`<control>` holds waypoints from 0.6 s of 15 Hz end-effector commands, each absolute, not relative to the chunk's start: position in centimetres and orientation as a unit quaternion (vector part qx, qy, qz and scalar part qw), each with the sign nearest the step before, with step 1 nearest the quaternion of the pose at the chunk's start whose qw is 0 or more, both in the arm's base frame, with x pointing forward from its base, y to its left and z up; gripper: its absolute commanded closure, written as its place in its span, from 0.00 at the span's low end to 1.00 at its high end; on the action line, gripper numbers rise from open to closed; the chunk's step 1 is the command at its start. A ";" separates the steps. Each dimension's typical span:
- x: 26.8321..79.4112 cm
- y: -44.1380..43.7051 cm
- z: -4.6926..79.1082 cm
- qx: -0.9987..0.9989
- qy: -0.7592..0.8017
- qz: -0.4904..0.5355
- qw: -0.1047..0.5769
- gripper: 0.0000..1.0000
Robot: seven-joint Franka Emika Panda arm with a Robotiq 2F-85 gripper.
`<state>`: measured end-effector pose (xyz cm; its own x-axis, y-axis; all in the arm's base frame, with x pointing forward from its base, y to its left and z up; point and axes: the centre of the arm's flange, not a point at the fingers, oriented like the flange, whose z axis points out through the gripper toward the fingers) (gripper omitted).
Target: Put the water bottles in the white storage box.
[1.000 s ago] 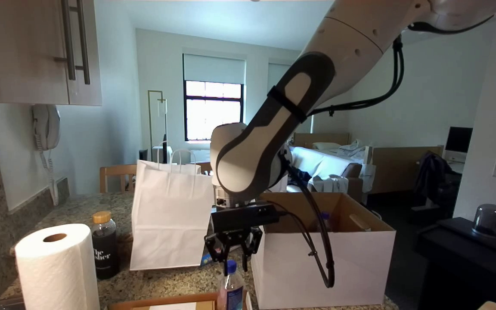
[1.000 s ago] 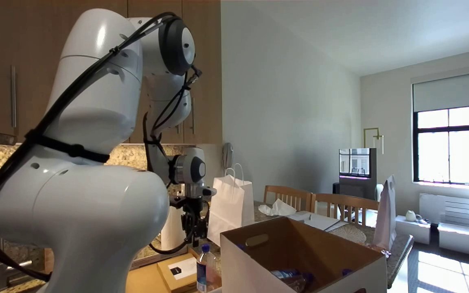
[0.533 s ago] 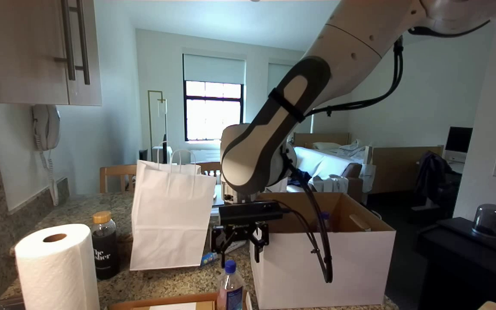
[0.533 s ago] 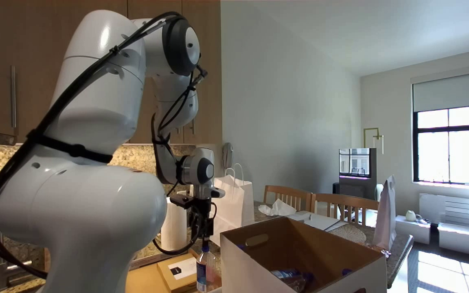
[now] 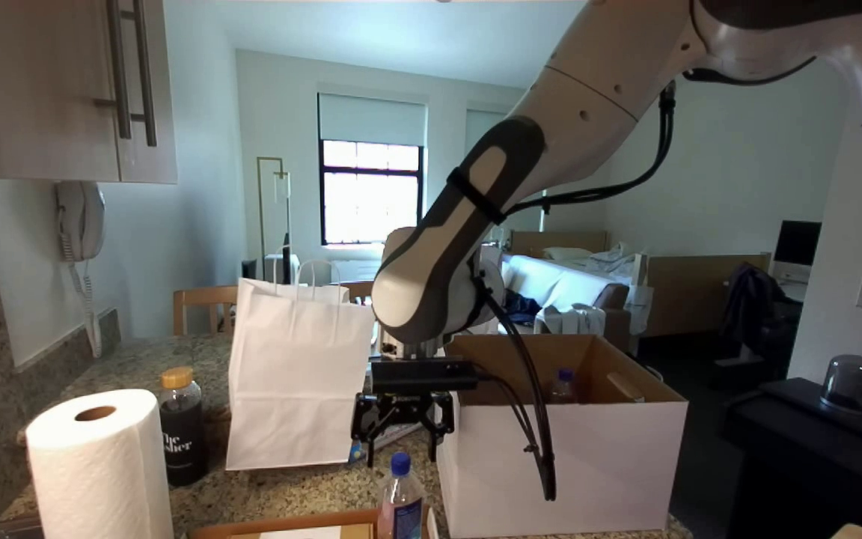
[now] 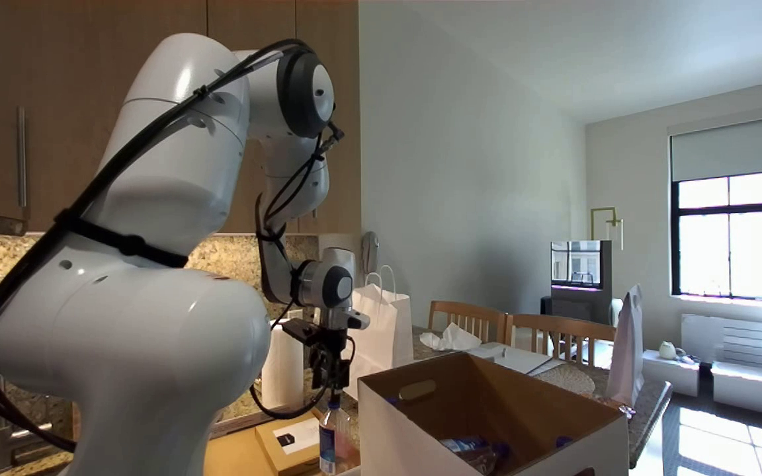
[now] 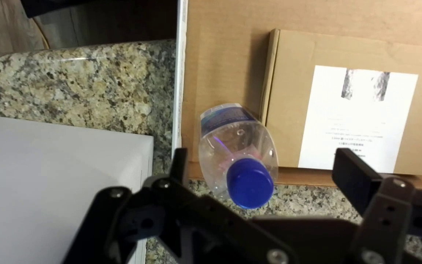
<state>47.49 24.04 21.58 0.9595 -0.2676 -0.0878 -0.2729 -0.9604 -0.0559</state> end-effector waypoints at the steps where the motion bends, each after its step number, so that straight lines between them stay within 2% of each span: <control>1: 48.3 23.7 20.4 -0.987 0.149 0.030 0.046 0.00; 3: 48.5 23.4 19.9 -0.987 0.152 0.030 0.048 0.00; 4: 48.5 23.2 19.7 -0.986 0.154 0.031 0.049 0.04; 5: 48.5 23.1 19.4 -0.986 0.156 0.031 0.049 0.27; 7: 48.4 22.8 19.0 -0.986 0.159 0.029 0.048 0.32; 9: 48.3 22.7 18.8 -0.986 0.159 0.026 0.047 0.46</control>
